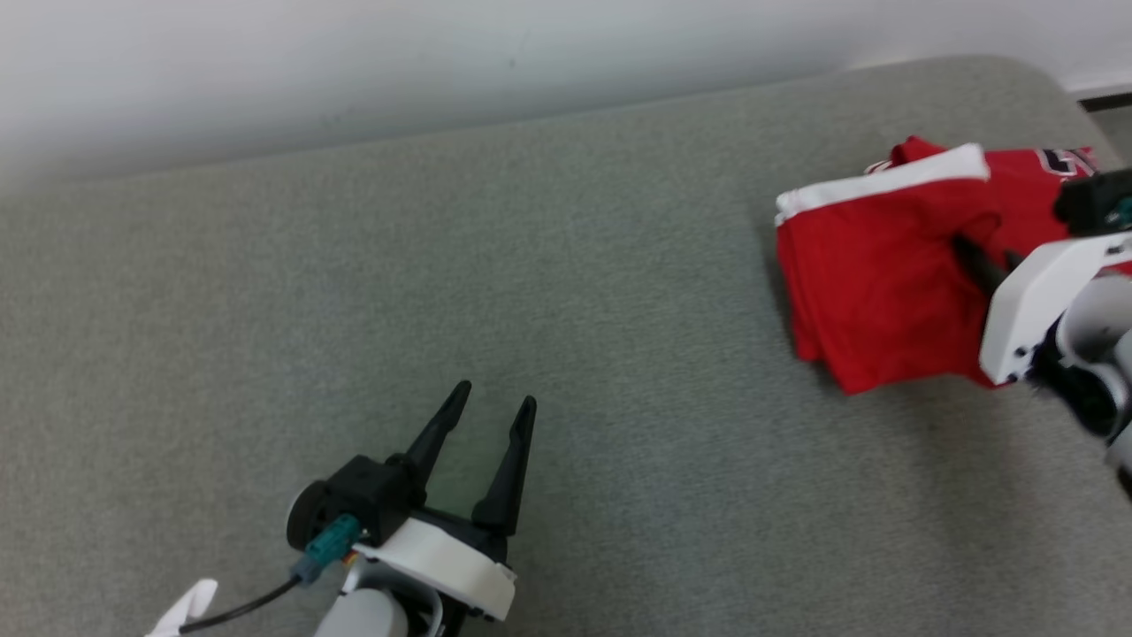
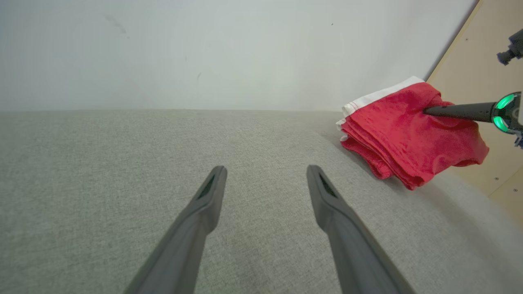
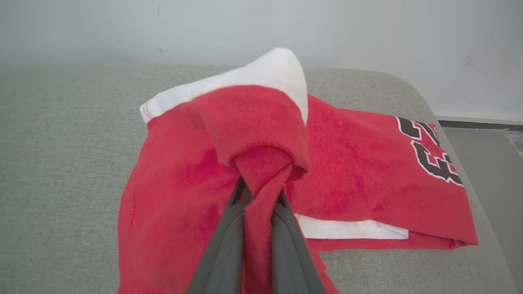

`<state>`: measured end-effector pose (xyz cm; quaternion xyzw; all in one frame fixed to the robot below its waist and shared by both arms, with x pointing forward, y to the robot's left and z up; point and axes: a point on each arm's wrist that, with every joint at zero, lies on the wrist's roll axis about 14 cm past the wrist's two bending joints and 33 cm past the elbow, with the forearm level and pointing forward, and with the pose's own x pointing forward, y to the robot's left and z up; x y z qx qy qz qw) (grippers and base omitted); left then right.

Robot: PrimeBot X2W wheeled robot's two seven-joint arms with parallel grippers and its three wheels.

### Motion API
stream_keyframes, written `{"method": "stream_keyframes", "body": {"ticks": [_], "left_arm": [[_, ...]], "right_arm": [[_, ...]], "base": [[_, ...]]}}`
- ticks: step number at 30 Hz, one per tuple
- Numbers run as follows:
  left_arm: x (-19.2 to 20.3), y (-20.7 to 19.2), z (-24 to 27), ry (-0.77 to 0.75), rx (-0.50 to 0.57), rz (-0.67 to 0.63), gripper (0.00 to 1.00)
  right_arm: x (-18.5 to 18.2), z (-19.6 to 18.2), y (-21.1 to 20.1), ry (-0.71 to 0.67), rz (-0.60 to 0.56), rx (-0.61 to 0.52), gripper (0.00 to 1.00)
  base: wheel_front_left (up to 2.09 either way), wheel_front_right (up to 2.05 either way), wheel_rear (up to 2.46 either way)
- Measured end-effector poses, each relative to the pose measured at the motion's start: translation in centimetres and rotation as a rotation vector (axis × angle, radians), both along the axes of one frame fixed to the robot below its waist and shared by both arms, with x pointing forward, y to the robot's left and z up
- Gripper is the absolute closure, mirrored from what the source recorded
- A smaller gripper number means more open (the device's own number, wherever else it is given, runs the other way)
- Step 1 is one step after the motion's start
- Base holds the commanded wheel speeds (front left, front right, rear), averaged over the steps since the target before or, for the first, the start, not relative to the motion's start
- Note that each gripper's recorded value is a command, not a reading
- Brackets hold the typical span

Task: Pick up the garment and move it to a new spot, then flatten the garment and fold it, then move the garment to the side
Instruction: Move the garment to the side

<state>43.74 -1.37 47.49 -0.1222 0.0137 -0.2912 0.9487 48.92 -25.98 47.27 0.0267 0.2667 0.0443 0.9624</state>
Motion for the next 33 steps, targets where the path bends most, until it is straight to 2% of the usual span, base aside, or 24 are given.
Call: {"method": "stream_keyframes", "body": {"ticks": [5,7,13,19,25,26,27,28,33], "left_arm": [[1.2,1.3,-1.6,0.019,0.024,0.025,0.00],[1.9,2.3,-3.2,0.048,0.042,0.044,0.00],[2.8,3.7,-5.2,0.086,0.052,0.076,0.00],[3.3,4.0,-6.3,0.101,0.054,0.086,0.00],[4.0,3.8,-6.6,0.096,0.046,0.082,0.00],[4.1,3.9,-6.7,0.098,0.047,0.084,0.00],[4.1,3.9,-6.7,0.098,0.047,0.084,0.00],[4.2,4.1,-6.8,0.099,0.049,0.089,0.00],[4.3,4.7,-6.7,0.098,0.054,0.106,0.00]], "right_arm": [[2.1,0.1,-0.8,0.017,0.067,-0.083,1.00],[3.5,0.2,-2.8,0.023,0.076,-0.151,1.00],[4.6,-1.7,-5.7,0.092,0.094,-0.254,1.00],[5.4,-2.2,-7.6,0.082,0.142,-0.386,1.00],[6.4,-2.7,-10.6,0.071,0.095,-0.471,1.00],[6.4,-3.1,-11.0,0.080,0.087,-0.479,0.65],[6.4,-3.1,-11.0,0.080,0.087,-0.479,0.21],[6.4,-3.8,-11.5,0.092,0.074,-0.487,0.00],[6.6,-3.5,-12.2,0.072,0.045,-0.514,0.00]], "base": [[0.00,0.00,0.00],[0.00,0.00,0.00],[0.00,0.00,0.00],[0.00,0.00,0.00],[0.00,0.00,0.00],[0.00,0.00,0.00],[0.00,0.00,0.00],[0.00,0.00,0.00],[0.00,0.00,0.00]]}}
